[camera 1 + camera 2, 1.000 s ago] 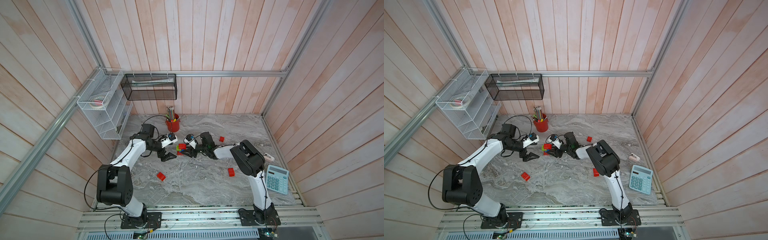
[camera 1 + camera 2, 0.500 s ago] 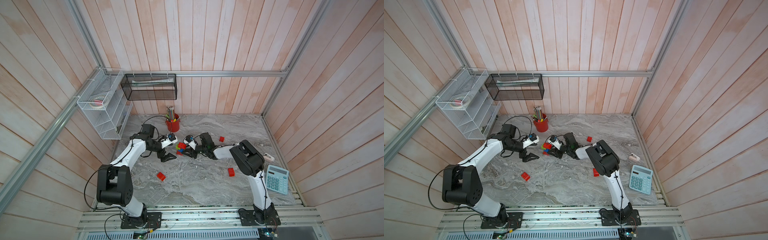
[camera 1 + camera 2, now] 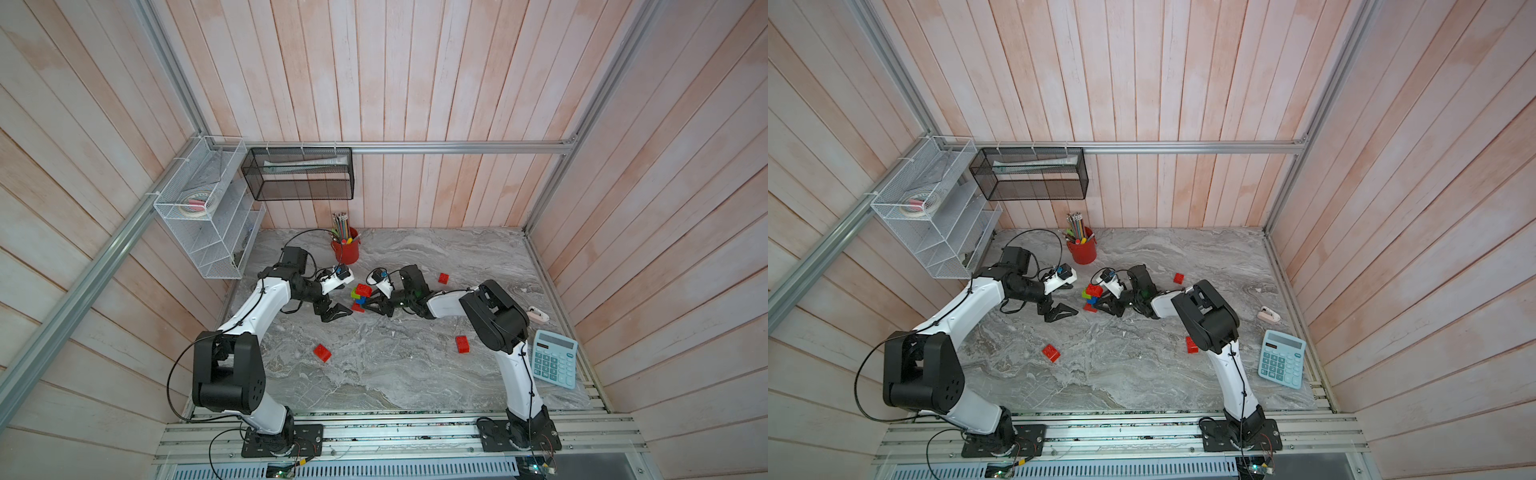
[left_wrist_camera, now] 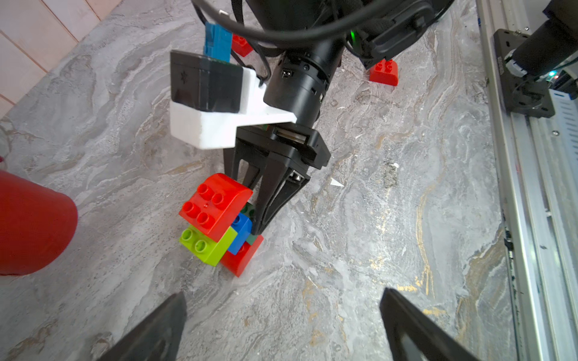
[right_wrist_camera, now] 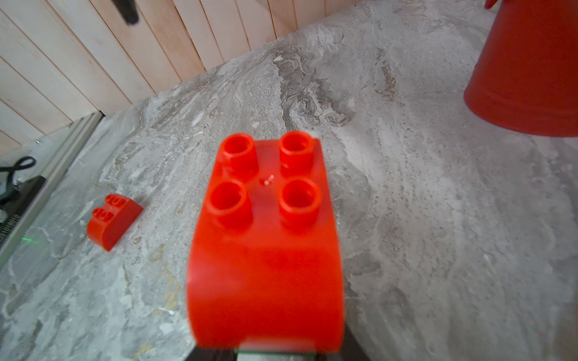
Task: Assemble the letter s with lego
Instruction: Adjust the lego brick at the center of the board.
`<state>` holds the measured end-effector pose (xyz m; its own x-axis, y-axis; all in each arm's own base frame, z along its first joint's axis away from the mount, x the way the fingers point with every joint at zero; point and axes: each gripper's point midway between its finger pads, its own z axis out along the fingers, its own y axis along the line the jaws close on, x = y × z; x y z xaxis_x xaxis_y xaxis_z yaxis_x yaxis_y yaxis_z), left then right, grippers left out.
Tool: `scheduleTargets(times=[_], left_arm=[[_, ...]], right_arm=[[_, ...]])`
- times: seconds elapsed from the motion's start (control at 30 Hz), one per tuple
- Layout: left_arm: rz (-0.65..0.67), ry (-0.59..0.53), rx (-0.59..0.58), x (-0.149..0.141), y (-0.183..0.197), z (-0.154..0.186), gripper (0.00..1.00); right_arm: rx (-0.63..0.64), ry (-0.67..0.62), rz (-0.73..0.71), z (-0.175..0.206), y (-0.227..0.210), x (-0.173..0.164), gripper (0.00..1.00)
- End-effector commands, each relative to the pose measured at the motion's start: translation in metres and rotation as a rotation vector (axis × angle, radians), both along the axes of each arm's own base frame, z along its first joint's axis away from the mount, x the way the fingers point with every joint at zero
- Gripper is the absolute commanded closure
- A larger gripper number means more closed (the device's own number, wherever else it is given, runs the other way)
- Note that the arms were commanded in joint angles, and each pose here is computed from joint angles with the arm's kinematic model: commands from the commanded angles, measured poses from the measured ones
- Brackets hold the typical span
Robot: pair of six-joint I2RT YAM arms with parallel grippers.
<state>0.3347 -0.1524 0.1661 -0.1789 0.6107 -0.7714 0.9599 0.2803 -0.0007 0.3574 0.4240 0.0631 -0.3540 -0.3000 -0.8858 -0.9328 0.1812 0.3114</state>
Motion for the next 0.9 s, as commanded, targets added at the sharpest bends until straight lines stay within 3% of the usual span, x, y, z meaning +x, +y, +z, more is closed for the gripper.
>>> scheduleTargets(times=[0.0, 0.17, 0.37, 0.87], left_arm=[[0.043, -0.076, -0.045, 0.012, 0.0, 0.035, 0.0], [0.088, -0.08, -0.082, 0.018, 0.001, 0.049, 0.0], [0.118, -0.062, -0.097, 0.017, 0.002, 0.052, 0.0], [0.154, -0.059, -0.096, 0.014, 0.005, 0.055, 0.0]], right_arm=[[0.097, 0.109, 0.024, 0.044, 0.005, -0.007, 0.71], [0.14, 0.37, 0.054, 0.049, 0.005, -0.025, 0.72], [0.115, 0.58, 0.091, 0.037, 0.005, -0.032, 0.71], [0.055, 0.892, 0.1, 0.011, 0.015, -0.021, 0.68]])
